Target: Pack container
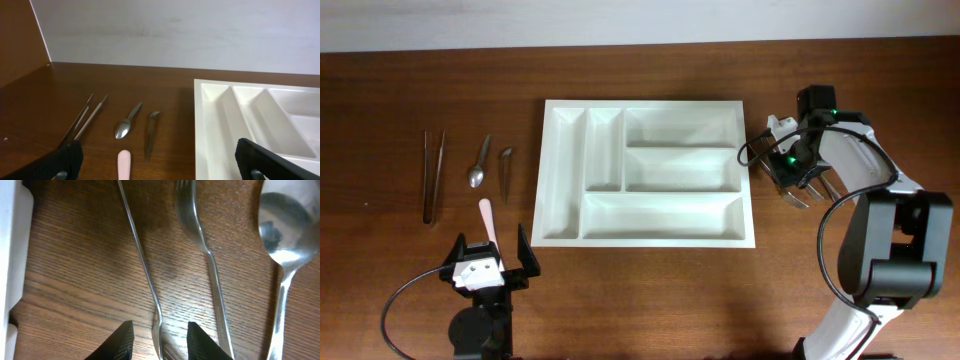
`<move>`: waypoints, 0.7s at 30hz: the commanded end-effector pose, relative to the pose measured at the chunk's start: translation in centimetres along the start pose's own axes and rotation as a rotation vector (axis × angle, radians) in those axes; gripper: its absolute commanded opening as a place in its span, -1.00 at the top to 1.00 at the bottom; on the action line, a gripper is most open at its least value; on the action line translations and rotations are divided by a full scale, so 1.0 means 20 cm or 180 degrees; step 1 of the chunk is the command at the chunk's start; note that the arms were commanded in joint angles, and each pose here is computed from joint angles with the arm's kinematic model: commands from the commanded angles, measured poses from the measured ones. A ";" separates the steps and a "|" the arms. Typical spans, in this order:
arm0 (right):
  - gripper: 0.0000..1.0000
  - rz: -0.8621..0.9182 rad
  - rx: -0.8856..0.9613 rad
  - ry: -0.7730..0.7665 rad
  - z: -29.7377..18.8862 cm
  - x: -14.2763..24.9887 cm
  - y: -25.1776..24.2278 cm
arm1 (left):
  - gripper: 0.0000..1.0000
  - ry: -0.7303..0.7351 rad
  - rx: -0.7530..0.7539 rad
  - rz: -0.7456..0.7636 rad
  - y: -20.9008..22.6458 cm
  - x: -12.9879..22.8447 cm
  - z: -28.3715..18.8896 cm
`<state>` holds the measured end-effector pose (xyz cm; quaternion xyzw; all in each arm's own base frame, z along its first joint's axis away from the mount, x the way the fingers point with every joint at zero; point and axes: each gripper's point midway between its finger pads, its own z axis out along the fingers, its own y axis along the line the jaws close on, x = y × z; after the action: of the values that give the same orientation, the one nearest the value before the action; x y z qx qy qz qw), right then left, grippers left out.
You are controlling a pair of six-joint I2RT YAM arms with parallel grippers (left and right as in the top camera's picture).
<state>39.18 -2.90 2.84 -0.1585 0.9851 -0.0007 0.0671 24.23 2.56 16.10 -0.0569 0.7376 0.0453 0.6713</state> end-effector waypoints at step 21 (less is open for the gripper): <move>0.63 -0.0003 -0.0239 0.0201 0.18 0.03 0.04 | -0.99 -0.0008 0.0031 0.0048 -0.01 0.01 0.00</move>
<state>38.68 -2.54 -0.15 -0.1603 0.9863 0.0168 0.0352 24.23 2.55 16.10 -0.0567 0.7376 0.0452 0.6713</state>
